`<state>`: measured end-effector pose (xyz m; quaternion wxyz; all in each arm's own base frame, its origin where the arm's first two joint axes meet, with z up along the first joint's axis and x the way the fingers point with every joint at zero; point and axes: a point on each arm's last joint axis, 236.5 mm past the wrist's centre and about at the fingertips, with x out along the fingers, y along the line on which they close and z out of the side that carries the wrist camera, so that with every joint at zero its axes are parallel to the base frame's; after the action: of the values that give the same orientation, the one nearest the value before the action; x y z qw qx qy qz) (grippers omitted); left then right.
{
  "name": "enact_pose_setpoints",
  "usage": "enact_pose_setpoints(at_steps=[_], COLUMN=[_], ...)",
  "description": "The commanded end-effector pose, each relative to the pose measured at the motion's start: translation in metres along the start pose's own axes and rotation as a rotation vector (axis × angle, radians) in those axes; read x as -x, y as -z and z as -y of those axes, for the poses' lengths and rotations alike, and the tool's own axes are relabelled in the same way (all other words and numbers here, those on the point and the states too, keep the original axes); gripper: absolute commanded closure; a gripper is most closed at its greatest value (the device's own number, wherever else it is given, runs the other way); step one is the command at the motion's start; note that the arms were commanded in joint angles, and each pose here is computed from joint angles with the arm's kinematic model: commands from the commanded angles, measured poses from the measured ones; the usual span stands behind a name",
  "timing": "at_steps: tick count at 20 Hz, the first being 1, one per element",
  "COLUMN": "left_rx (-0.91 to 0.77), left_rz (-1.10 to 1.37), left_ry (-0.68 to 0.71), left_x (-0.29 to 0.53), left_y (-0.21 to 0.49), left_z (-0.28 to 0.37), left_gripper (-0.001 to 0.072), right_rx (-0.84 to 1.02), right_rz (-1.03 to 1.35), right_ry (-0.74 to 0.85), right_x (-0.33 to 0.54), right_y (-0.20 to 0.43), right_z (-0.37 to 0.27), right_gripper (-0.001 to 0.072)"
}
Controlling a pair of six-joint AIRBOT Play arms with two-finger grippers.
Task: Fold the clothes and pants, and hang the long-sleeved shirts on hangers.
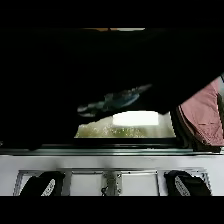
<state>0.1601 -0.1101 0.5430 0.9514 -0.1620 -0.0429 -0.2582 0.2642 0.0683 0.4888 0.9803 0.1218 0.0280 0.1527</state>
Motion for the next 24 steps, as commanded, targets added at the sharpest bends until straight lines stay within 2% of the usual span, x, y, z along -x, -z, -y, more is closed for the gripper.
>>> enact_pose_setpoints(at_steps=[1, 4, 7, 11, 15, 18, 24], left_rx=[-0.006, 0.059, 0.152, 0.300, 0.361, 0.373, 0.396], left_rz=[0.014, -0.156, -0.378, -0.691, -0.801, -0.850, -0.861], left_ry=[0.016, -0.034, -0.159, -0.320, -0.403, -0.424, -0.459], left_x=[0.004, -0.045, -0.118, -0.200, -0.259, -0.285, -0.306], left_y=[-0.016, 0.023, 0.103, 0.260, 0.386, 0.438, 0.474], left_z=[0.011, -0.025, -0.103, -0.216, -0.303, -0.338, -0.387], left_gripper=[0.0698, 0.0698, 0.0698, 0.0698, 0.0697, 0.0697, 0.0697], right_rx=[-0.029, -0.119, -0.187, -0.283, -0.379, -0.408, -0.385], right_rz=[-0.012, -0.161, -0.413, -0.819, -1.060, -1.034, -0.829], right_ry=[0.011, 0.047, 0.096, 0.227, 0.319, 0.332, 0.331], right_x=[0.022, -0.002, -0.053, -0.130, -0.195, -0.241, -0.304], right_y=[0.003, 0.036, 0.098, 0.222, 0.349, 0.401, 0.413], right_z=[-0.007, 0.011, 0.047, 0.128, 0.197, 0.221, 0.237], right_gripper=[0.0695, 0.0695, 0.0695, 0.0695, 0.0695, 0.0695, 0.0695])
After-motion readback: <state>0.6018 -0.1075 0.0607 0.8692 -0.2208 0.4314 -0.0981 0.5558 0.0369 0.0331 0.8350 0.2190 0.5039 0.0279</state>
